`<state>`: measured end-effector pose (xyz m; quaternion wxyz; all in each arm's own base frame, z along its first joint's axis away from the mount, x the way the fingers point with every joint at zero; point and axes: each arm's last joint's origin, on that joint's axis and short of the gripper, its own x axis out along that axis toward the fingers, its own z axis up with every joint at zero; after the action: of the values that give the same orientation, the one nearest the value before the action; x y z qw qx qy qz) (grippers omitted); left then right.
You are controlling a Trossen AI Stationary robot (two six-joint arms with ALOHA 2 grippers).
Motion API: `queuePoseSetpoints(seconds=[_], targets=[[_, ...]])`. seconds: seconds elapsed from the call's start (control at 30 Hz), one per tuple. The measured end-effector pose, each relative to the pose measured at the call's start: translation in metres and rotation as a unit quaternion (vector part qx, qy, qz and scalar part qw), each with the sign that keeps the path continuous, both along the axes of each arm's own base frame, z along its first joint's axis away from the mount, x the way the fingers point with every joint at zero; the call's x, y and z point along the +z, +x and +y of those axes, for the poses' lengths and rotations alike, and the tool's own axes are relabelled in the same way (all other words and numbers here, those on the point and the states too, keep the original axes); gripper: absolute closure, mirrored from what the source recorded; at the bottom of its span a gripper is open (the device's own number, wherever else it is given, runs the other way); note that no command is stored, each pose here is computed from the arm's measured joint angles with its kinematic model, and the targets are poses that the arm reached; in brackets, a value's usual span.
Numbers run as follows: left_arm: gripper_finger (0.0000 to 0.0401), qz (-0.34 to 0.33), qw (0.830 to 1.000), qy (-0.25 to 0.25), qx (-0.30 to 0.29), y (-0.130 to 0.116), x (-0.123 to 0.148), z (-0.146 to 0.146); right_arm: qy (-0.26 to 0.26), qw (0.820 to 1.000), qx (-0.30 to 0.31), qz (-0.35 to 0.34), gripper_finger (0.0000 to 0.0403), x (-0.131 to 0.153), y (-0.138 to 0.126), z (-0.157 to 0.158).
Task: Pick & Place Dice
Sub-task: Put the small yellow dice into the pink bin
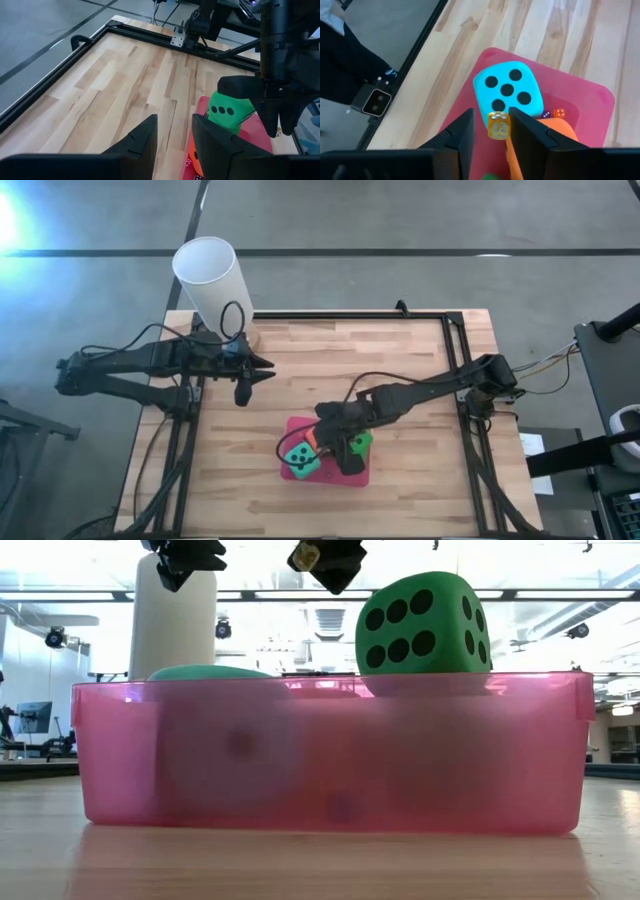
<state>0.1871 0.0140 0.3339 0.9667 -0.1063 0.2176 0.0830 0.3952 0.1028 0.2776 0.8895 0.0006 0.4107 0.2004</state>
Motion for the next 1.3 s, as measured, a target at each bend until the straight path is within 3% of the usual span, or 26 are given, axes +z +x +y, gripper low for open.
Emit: queuePoseSetpoints(seconds=[0.4, 0.83, 1.3], targets=[[0.0275, 0.001, 1.000, 0.004, -0.004, 0.000, 0.000, 0.000, -0.005, 1.000, -0.013, 0.005, 0.0246, -0.001, 0.002, -0.008], [0.0276, 0.000, 1.000, 0.004, -0.004, 0.000, 0.000, 0.000, 0.019, 0.996, -0.069, 0.046, 0.0263, 0.009, -0.009, -0.015], [0.0276, 0.001, 1.000, 0.004, -0.003, 0.000, 0.000, 0.000, 0.010, 0.993, -0.075, 0.090, 0.0254, 0.005, -0.015, -0.017]])
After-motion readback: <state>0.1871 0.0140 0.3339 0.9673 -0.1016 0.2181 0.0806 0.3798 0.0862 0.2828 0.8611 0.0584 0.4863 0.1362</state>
